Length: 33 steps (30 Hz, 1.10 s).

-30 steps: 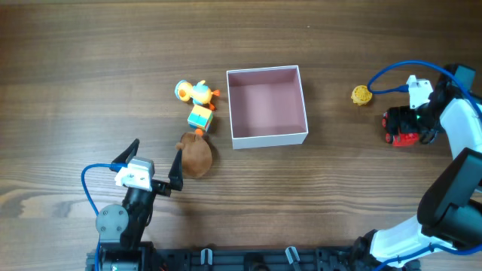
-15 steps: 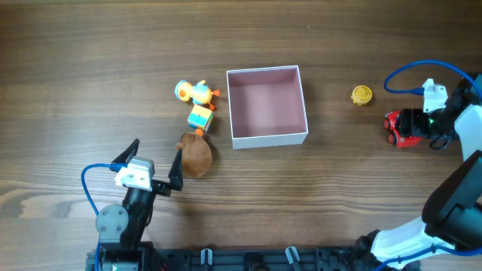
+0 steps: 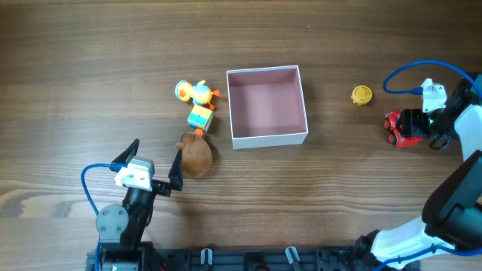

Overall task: Pack container
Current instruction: 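Lower the right gripper and close it on the red truck, then carry the red truck into the box and open the right gripper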

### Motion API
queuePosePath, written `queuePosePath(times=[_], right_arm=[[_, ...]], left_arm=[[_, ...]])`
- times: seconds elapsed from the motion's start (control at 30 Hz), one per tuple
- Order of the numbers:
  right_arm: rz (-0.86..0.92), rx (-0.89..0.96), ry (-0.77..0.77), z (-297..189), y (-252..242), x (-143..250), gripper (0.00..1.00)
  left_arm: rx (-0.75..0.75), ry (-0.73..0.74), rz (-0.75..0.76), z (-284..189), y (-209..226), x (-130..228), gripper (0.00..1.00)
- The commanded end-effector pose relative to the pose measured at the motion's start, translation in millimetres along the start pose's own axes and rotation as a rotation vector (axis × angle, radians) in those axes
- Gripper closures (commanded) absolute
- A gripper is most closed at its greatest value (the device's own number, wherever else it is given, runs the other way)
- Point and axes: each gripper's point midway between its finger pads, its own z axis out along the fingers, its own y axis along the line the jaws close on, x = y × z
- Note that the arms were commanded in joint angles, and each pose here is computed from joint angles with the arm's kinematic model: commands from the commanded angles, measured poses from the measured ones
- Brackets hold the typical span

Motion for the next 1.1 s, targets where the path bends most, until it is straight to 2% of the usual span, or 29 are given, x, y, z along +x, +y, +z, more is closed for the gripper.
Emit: queuePosePath(times=[0.0, 0.07, 0.13, 0.3, 0.7, 0.77, 0.97, 1.07], right_arm=[[-0.034, -0.034, 0.011, 7, 6, 4, 0.33], [-0.052, -0.035, 0.011, 8, 6, 4, 0.39], [-0.052, -0.035, 0.012, 8, 6, 4, 0.39], [-0.049, -0.040, 0.020, 9, 6, 6, 0.57], [-0.001, -0.025, -0.004, 8, 2, -1, 0.60], [0.030, -0.018, -0.016, 5, 0, -7, 0.63], [0.044, -0.058, -0.108, -36, 3, -44, 0.64], [0.014, -0.072, -0.200, -77, 16, -69, 0.74]], left_arm=[[0.000, 0.001, 0.016, 0, 0, 1, 0.00], [0.000, 0.000, 0.016, 0, 0, 1, 0.00], [0.000, 0.001, 0.016, 0, 0, 1, 0.00], [0.000, 0.001, 0.016, 0, 0, 1, 0.00], [0.000, 0.001, 0.016, 0, 0, 1, 0.00], [0.000, 0.000, 0.016, 0, 0, 1, 0.00], [0.000, 0.000, 0.016, 0, 0, 1, 0.00], [0.000, 0.001, 0.016, 0, 0, 1, 0.00]])
